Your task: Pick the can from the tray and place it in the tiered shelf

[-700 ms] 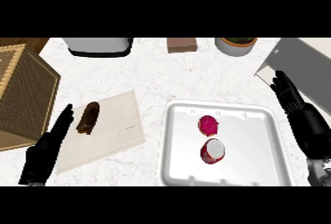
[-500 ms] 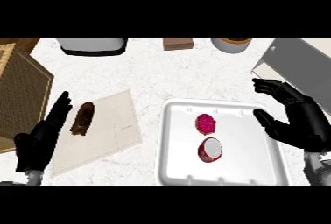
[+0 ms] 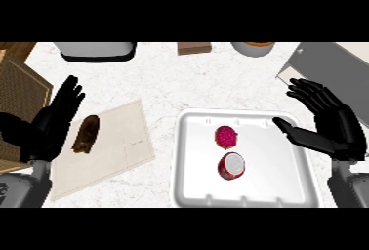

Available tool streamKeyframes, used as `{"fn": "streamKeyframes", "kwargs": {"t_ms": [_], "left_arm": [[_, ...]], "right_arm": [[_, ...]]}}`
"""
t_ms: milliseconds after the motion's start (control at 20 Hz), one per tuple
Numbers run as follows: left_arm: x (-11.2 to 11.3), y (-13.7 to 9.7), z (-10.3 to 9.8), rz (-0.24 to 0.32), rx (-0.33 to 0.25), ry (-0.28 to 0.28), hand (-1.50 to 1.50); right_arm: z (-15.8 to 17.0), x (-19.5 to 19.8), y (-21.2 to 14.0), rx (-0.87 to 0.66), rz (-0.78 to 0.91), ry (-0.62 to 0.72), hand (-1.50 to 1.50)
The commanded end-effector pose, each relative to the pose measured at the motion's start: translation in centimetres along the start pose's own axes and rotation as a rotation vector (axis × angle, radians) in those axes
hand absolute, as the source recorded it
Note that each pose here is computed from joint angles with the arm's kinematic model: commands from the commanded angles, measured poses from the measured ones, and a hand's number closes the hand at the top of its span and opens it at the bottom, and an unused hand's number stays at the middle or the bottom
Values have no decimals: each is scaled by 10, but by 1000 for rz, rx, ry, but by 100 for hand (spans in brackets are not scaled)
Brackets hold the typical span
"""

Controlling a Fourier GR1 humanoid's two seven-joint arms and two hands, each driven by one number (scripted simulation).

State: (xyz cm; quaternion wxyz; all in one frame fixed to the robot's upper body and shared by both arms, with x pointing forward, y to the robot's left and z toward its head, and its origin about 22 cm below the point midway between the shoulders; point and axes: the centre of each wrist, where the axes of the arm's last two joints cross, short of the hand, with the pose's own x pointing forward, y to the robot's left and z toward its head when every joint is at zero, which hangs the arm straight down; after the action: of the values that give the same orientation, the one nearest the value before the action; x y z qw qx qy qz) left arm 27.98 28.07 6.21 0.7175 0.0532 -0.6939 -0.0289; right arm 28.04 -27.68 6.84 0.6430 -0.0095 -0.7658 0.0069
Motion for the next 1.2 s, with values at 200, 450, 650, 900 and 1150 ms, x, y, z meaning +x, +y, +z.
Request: {"fn": "streamKeyframes", "kwargs": {"t_ms": [200, 450, 650, 900, 1150], "left_arm": [[3, -1, -21, 28, 4, 10, 0], [17, 8, -21, 21, -10, 5, 0], [9, -3, -17, 21, -26, 17, 0], [15, -4, -24, 8, -23, 5, 0], [15, -11, -25, 19, -23, 1, 0]], "right_arm": [[20, 52, -2, 297, 108, 26, -150], [17, 84, 5, 455, 462, 214, -150], [15, 119, 5, 465, 914, 210, -150], [32, 127, 59, 459, 1099, 277, -150], [24, 110, 122, 478, 1153, 338, -150]]}}
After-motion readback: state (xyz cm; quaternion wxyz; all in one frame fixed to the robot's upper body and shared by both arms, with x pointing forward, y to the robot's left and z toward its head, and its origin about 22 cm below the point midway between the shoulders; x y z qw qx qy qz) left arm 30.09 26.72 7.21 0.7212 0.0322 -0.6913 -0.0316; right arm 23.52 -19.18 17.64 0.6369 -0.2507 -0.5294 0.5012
